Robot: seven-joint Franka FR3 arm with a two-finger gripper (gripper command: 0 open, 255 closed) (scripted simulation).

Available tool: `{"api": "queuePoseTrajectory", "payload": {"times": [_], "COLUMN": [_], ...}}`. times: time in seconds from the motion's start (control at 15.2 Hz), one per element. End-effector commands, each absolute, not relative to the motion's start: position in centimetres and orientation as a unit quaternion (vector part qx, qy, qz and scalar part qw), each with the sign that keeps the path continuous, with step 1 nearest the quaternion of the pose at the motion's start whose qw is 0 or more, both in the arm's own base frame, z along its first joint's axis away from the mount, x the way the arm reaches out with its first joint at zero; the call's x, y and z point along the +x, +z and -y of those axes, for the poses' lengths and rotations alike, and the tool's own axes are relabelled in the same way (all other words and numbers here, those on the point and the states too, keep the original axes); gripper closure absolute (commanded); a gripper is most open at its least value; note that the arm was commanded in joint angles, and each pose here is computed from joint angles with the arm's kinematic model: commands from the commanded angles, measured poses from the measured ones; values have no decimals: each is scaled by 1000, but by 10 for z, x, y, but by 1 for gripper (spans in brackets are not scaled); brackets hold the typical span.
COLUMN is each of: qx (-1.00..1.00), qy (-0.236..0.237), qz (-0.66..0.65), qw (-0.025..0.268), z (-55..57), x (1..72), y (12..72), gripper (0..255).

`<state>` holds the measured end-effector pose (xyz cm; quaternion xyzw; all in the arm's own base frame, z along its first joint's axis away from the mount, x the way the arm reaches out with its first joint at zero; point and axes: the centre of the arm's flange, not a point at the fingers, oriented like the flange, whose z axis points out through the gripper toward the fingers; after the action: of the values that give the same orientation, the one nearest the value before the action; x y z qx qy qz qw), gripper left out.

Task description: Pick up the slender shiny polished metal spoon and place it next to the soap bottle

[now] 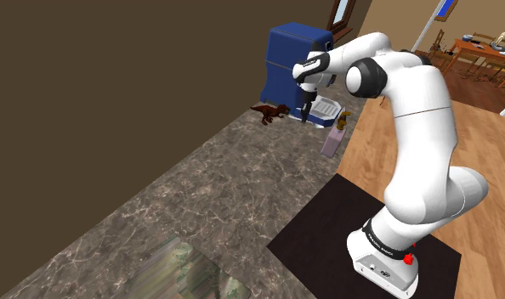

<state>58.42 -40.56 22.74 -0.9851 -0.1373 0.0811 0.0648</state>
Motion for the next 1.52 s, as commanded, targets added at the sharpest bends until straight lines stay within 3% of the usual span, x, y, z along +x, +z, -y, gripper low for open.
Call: {"api": "queuePoseTrajectory", "payload": {"times": [0.0,1.45], "qx": [-985,-985], "qy": [81,81], "qz": [137,137], "qw": [65,65], "z": [406,406], "x": [583,583], "y": [237,354], "gripper": [255,255]}}
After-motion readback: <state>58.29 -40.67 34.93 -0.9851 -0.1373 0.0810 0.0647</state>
